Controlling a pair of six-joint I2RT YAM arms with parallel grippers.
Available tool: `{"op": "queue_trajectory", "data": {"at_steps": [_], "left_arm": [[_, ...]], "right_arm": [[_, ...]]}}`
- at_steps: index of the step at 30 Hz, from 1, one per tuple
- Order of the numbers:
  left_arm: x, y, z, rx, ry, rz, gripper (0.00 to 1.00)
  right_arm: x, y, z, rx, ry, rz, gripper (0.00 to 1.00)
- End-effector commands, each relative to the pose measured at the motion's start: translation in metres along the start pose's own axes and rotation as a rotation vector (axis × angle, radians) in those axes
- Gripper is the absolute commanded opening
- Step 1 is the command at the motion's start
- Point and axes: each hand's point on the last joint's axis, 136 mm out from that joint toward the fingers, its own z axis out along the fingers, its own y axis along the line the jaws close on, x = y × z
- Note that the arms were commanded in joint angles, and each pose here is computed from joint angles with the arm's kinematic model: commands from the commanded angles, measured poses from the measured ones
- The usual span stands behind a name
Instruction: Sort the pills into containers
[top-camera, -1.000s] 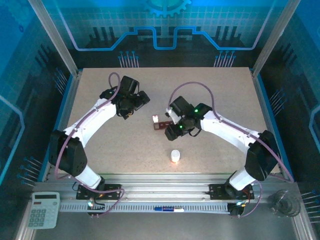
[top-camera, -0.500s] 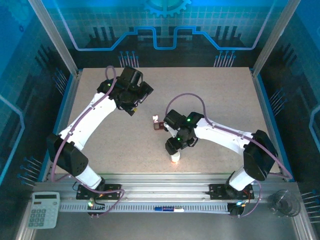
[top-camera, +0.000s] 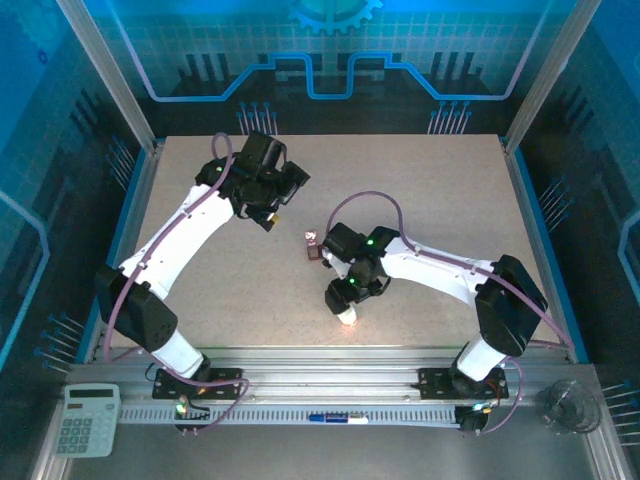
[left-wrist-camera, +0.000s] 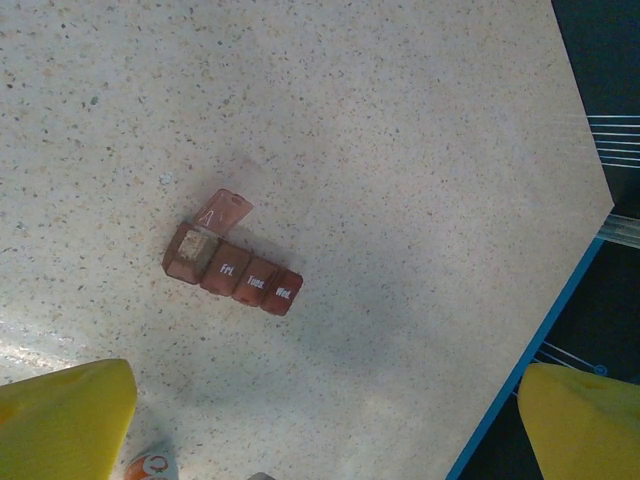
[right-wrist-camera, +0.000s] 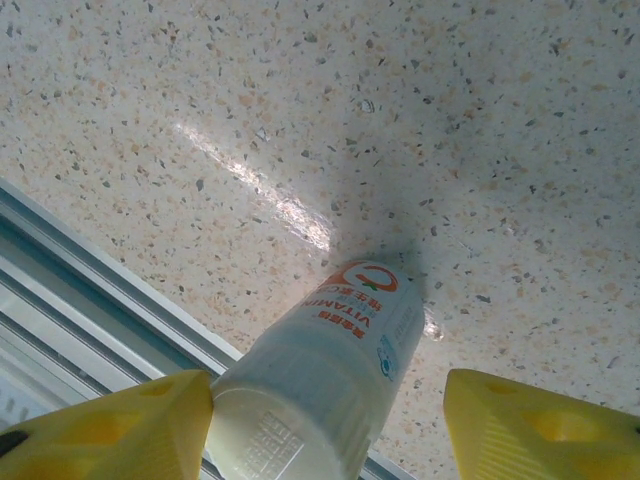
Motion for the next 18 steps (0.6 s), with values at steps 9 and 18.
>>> {"op": "queue_trajectory", "data": {"at_steps": [9,18], "left_arm": [[0.006,-0.013,-0.013,0.088,0.014,0.012,0.99],[0.007,-0.024,-0.013,0.12,0.019,0.031,0.99]], "right_arm": [[0.013,-0.01,-0.003,0.065,0.033,0.004,0.7],[0.016,-0.023,0.001,0.092,0.031,0.024,0.69]]}}
